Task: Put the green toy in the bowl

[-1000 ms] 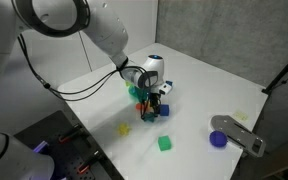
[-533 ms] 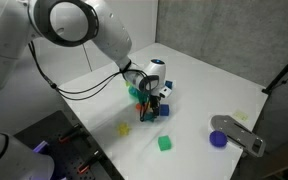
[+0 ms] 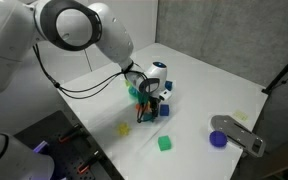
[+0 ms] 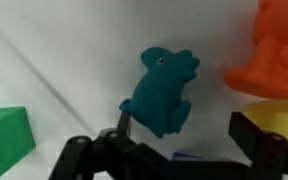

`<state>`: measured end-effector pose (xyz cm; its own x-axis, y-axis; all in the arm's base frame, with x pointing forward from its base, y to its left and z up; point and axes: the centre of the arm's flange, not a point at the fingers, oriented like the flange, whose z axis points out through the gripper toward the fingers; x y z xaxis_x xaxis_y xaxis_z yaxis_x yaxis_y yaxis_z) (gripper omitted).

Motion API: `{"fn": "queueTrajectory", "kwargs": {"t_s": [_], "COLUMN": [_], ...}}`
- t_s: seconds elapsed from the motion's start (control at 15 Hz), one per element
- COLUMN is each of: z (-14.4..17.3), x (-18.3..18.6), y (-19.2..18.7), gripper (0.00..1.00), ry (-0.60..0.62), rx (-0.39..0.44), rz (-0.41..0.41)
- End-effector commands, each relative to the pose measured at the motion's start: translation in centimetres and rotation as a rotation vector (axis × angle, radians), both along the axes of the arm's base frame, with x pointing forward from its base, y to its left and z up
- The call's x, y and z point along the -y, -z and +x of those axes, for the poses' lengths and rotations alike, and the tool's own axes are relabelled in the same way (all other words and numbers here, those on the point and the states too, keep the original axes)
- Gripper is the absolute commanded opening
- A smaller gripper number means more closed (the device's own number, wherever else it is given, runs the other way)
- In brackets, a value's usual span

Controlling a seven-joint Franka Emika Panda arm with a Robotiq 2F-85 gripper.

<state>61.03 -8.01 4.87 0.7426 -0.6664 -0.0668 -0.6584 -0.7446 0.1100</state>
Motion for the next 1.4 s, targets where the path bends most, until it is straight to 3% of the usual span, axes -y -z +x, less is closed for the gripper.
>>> {"fn": "queueTrajectory", "kwargs": {"t_s": [0.0, 0.07, 0.13, 0.2, 0.6, 1.07, 1.33], "z": [0.6, 0.6, 0.6, 0.5, 1.1, 2.5, 3.5], "x": [0.1, 0.1, 0.1, 0.0, 0.6, -0.7, -2.1], "y": [0.5, 0.6, 0.7, 0.7, -1.2, -5.8, -9.6], "gripper": [1.0, 1.0, 0.93, 0.74, 0.27, 0.09, 0.09], "ry": [0.027, 0.025, 0.026, 0.025, 0.034, 0.02, -0.001], "rx": [-0.034, -0.041, -0.05, -0.056, -0.053, 0.008, 0.059], "rz": [0.018, 0.017, 0.019, 0.021, 0.002, -0.004, -0.003]}}
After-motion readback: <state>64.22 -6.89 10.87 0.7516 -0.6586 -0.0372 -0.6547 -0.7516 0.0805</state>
